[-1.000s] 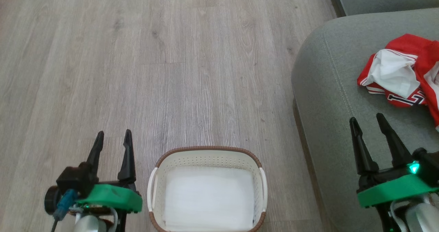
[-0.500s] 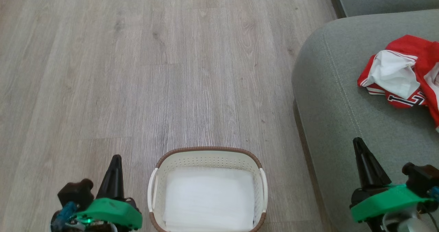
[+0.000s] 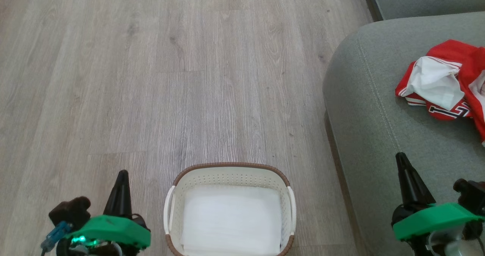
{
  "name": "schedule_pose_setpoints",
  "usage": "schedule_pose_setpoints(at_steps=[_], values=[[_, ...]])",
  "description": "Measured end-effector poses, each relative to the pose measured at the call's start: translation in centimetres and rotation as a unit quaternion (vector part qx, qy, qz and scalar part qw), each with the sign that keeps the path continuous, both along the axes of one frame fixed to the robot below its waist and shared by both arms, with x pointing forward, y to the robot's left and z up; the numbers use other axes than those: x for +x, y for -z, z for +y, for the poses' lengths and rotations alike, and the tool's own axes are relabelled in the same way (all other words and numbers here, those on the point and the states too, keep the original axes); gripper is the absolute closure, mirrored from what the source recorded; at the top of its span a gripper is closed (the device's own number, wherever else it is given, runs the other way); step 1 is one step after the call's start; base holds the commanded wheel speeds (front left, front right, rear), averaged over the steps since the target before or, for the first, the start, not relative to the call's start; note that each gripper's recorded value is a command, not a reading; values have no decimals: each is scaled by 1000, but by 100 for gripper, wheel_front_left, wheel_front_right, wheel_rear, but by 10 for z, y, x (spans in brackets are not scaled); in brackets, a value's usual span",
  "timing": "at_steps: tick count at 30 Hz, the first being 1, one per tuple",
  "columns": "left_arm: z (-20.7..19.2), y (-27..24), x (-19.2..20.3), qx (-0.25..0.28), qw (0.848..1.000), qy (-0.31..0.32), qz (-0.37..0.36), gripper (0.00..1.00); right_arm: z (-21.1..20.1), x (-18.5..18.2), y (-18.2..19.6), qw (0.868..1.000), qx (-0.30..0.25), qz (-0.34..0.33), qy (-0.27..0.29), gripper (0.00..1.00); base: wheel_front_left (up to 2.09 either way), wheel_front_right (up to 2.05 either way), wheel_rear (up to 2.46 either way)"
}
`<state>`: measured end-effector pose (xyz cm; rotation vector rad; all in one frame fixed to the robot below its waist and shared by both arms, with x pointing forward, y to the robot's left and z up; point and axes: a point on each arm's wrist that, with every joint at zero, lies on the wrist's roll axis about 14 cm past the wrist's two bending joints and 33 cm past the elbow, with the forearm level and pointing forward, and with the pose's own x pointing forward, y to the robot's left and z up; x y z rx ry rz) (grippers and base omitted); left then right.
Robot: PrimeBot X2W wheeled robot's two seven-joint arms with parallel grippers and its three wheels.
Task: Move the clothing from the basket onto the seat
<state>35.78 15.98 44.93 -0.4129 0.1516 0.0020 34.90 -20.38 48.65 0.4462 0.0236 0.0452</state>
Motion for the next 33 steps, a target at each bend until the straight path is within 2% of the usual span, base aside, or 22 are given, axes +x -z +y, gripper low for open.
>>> schedule_pose_setpoints(at_steps=[17, 33], values=[[6, 2, 0, -93, 995, -24, 16, 100, -5, 4, 4, 995, 91, 17, 23, 100, 0, 0, 0], [12, -1, 4, -181, 982, -42, 22, 100, -6, 9, 6, 983, 178, 27, 37, 100, 0, 0, 0]])
